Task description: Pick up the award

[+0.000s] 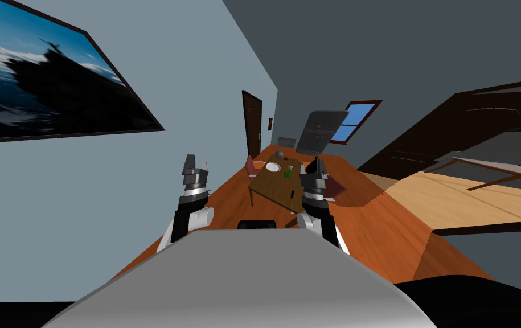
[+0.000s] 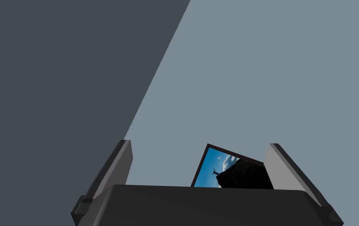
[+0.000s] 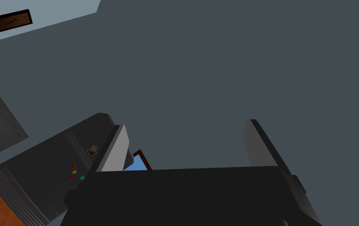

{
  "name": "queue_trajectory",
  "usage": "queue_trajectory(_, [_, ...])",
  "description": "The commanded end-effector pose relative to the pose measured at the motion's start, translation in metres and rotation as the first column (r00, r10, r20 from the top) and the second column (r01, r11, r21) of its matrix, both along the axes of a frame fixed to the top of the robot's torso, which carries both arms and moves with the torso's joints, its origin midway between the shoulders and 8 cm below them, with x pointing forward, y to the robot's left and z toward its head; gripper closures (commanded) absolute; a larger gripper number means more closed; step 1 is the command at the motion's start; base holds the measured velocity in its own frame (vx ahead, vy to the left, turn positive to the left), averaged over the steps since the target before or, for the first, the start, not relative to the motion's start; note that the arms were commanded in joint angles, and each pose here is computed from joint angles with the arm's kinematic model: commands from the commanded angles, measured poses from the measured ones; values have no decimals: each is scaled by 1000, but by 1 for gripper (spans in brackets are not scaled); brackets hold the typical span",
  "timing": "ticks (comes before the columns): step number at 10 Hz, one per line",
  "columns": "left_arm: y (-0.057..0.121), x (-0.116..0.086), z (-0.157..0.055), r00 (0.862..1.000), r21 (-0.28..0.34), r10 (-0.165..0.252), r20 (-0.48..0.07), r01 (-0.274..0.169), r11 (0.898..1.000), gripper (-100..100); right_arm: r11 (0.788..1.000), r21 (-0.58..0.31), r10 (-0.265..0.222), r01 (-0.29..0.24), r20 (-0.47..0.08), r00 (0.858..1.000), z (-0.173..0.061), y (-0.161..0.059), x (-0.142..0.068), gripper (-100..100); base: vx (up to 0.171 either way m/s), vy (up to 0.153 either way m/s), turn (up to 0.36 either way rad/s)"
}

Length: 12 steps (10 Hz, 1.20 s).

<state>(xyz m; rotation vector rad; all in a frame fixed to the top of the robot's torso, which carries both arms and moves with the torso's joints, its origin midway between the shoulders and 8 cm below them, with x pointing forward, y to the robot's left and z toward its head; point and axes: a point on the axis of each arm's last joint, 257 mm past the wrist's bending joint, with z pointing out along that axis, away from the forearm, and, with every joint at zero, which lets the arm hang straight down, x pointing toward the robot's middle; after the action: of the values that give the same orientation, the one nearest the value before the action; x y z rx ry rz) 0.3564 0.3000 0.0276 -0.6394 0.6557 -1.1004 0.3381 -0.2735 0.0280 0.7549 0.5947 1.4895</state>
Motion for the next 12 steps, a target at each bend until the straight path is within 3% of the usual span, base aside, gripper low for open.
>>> queue_trajectory(1, [0, 0, 0, 1000, 0, 0, 0, 0, 1000, 0, 997, -70, -20, 16, -47, 999, -17, 1, 10, -100, 0, -2, -23])
queue_trajectory(5, [0, 0, 0, 1000, 0, 0, 0, 0, 1000, 0, 973, -225, -82, 47, -149, 985, -60, -2, 31, -100, 3, -1, -23])
queue_trajectory(7, [0, 0, 0, 1000, 0, 0, 0, 0, 1000, 0, 945, -323, -131, 59, -209, 969, -90, -8, 44, -100, 7, 7, -20])
queue_trajectory(9, [0, 0, 0, 1000, 0, 0, 0, 0, 1000, 0, 901, -428, -189, 64, -255, 948, -117, -16, 55, -100, 11, 13, -26])
queue_trajectory(10, [0, 0, 0, 1000, 0, 0, 0, 0, 1000, 0, 902, -428, -191, 61, -268, 944, -124, -17, 56, -100, 9, 11, -7])
queue_trajectory(11, [0, 0, 0, 1000, 0, 0, 0, 0, 1000, 0, 874, -481, -222, 61, -285, 932, -136, -22, 61, -100, 12, 12, -11])
queue_trajectory(12, [0, 0, 0, 1000, 0, 0, 0, 0, 1000, 0, 875, -481, -224, 58, -295, 929, -142, -23, 62, -100, 9, 9, -9])
